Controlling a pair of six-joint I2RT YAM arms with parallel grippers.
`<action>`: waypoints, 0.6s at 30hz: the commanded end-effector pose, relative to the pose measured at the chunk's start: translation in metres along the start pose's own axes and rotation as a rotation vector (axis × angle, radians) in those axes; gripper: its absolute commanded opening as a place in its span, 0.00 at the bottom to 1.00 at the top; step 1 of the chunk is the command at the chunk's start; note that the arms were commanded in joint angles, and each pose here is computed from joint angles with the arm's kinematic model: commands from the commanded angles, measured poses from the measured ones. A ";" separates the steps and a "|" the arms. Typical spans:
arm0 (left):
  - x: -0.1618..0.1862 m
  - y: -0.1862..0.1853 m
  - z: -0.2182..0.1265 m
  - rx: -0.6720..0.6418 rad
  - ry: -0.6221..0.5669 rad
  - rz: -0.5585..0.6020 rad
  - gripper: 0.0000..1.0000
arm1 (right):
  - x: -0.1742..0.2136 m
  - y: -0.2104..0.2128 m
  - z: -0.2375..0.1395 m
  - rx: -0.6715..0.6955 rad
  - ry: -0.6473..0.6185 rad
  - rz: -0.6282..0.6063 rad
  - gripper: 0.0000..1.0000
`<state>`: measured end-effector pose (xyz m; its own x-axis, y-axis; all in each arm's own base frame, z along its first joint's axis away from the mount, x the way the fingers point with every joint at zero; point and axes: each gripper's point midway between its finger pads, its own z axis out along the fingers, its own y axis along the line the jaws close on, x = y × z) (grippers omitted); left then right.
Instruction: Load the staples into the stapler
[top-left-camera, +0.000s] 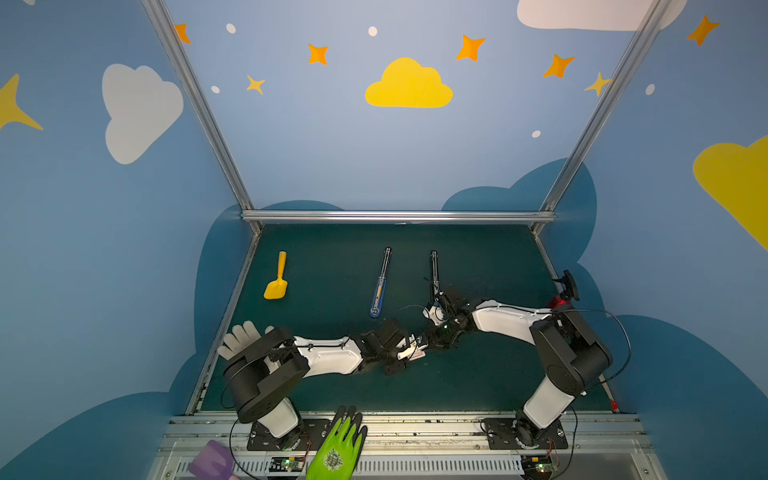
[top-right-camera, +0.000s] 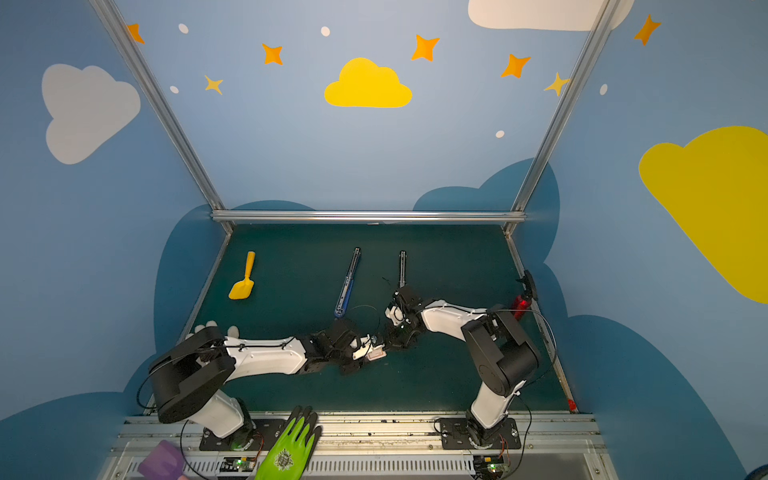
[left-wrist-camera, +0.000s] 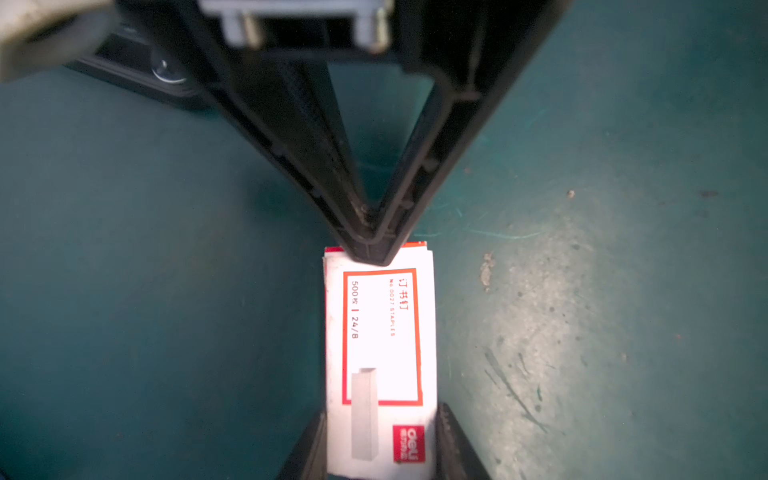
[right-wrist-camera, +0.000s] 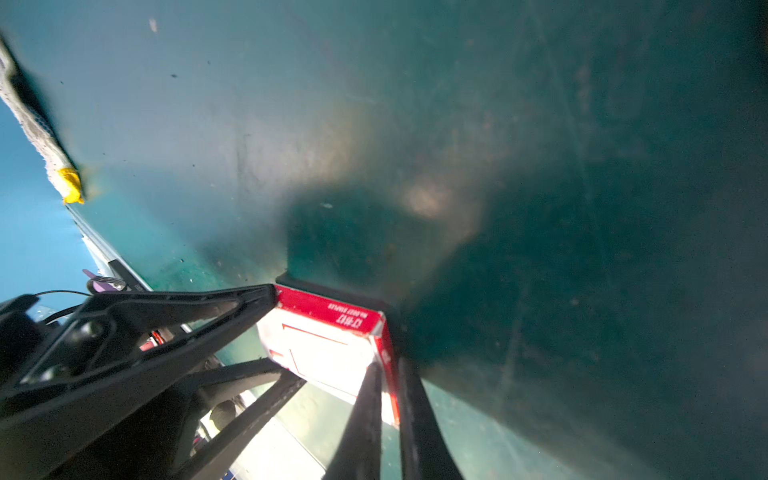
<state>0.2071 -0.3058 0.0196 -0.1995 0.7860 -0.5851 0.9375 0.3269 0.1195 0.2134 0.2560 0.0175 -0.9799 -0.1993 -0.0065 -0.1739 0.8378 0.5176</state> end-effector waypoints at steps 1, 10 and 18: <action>0.033 -0.013 0.009 0.041 0.117 0.006 0.37 | 0.024 -0.053 0.006 0.228 0.058 0.068 0.11; 0.033 -0.014 0.009 0.045 0.121 0.008 0.36 | 0.024 -0.056 0.000 0.221 0.030 0.088 0.08; 0.034 -0.014 0.009 0.043 0.123 0.006 0.36 | 0.015 -0.024 -0.008 0.044 -0.016 0.080 0.31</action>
<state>0.2071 -0.3062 0.0196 -0.1987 0.7865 -0.5847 0.9377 0.3260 0.1199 0.2163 0.2437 0.0206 -0.9887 -0.1467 -0.0316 -0.1423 0.8495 0.5081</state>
